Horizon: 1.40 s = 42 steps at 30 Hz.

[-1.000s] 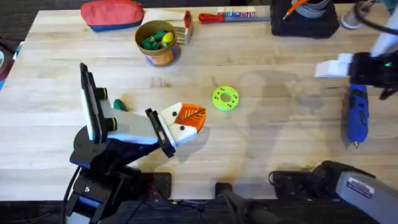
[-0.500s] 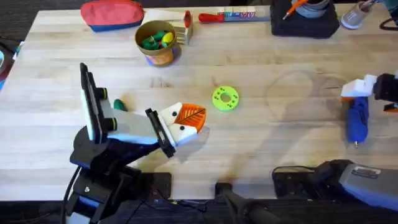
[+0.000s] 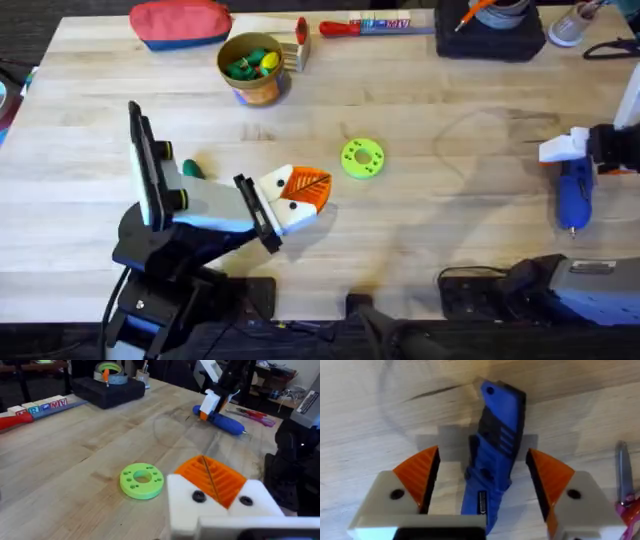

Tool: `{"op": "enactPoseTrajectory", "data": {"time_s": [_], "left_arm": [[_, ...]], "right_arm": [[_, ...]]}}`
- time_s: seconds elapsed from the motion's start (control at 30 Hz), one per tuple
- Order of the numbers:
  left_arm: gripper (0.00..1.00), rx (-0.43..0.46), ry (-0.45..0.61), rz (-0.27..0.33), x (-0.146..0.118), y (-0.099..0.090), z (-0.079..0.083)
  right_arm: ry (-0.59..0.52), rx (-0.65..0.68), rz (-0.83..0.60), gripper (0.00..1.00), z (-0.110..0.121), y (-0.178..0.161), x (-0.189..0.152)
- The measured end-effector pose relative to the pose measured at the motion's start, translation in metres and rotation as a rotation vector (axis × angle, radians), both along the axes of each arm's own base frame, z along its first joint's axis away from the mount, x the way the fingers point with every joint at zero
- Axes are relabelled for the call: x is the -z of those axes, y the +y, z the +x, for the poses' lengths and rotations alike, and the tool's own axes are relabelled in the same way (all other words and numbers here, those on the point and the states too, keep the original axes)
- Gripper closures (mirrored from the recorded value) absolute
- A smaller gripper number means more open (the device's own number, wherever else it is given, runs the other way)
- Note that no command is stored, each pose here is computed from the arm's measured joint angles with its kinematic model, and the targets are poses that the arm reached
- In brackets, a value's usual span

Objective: Pick up the gripper from the table and insert it into the empty holder that is missing its gripper. Then pick up a screw, insert it into the mounting hole, and use the screwdriver to tighten it. Finally, clean up the table by picking up the vegetable and placing it into the bucket.

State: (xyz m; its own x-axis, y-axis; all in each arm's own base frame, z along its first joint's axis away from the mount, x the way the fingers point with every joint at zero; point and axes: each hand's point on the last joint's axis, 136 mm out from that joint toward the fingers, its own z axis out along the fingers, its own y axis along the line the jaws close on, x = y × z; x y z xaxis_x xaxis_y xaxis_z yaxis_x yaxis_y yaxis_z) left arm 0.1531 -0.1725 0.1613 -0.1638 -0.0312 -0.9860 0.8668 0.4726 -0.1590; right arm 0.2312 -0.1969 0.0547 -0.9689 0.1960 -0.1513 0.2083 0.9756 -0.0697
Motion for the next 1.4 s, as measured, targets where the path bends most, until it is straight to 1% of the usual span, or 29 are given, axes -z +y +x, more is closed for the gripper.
{"op": "enactPoseTrajectory", "data": {"time_s": [0.27,0.37,0.4,0.43,0.47,0.53,0.57,0.6,0.67,0.77,0.8,0.83,1.0,1.07,1.2,1.4], "left_arm": [[0.989,0.0,0.0,0.0,0.0,0.0,0.0],[0.989,0.0,0.0,0.0,0.0,0.0,0.0],[0.989,0.0,0.0,0.0,0.0,0.0,0.0],[0.989,0.0,0.0,0.0,0.0,0.0,0.0],[0.989,0.0,0.0,0.0,0.0,0.0,0.0],[0.989,0.0,0.0,0.0,0.0,0.0,0.0],[0.989,0.0,0.0,0.0,0.0,0.0,0.0],[0.989,0.0,0.0,0.0,0.0,0.0,0.0],[0.989,0.0,0.0,0.0,0.0,0.0,0.0],[0.989,0.0,0.0,0.0,0.0,0.0,0.0],[0.989,0.0,0.0,0.0,0.0,0.0,0.0],[0.989,0.0,0.0,0.0,0.0,0.0,0.0],[0.989,0.0,0.0,0.0,0.0,0.0,0.0],[0.989,0.0,0.0,0.0,0.0,0.0,0.0],[0.989,0.0,0.0,0.0,0.0,0.0,0.0],[0.989,0.0,0.0,0.0,0.0,0.0,0.0]], "right_arm": [[0.025,0.013,0.027,0.014,0.0,-0.004,0.016],[0.027,0.014,0.043,0.103,0.002,-0.004,0.019],[0.027,0.014,0.044,0.108,0.002,-0.004,0.019],[0.026,0.015,0.045,0.136,0.002,-0.004,0.019],[0.024,0.014,0.045,0.196,0.003,-0.004,0.019],[0.021,0.017,0.041,0.425,0.003,-0.005,0.019],[0.021,0.018,0.043,0.508,0.003,-0.005,0.019],[0.02,0.018,0.042,0.584,0.003,-0.005,0.019],[0.022,0.019,0.039,0.695,0.003,-0.006,0.019],[0.022,0.02,0.038,0.929,0.002,-0.007,0.019],[0.022,0.023,0.039,0.975,0.002,-0.007,0.019],[0.022,0.023,0.04,0.989,0.002,-0.006,0.019],[0.014,0.024,0.033,0.99,0.003,-0.007,0.016],[-0.014,0.022,0.022,0.992,0.007,-0.008,0.011],[-0.131,0.025,0.012,0.993,0.023,-0.008,-0.011],[-0.316,0.064,0.061,0.993,0.045,0.006,-0.047]]}}
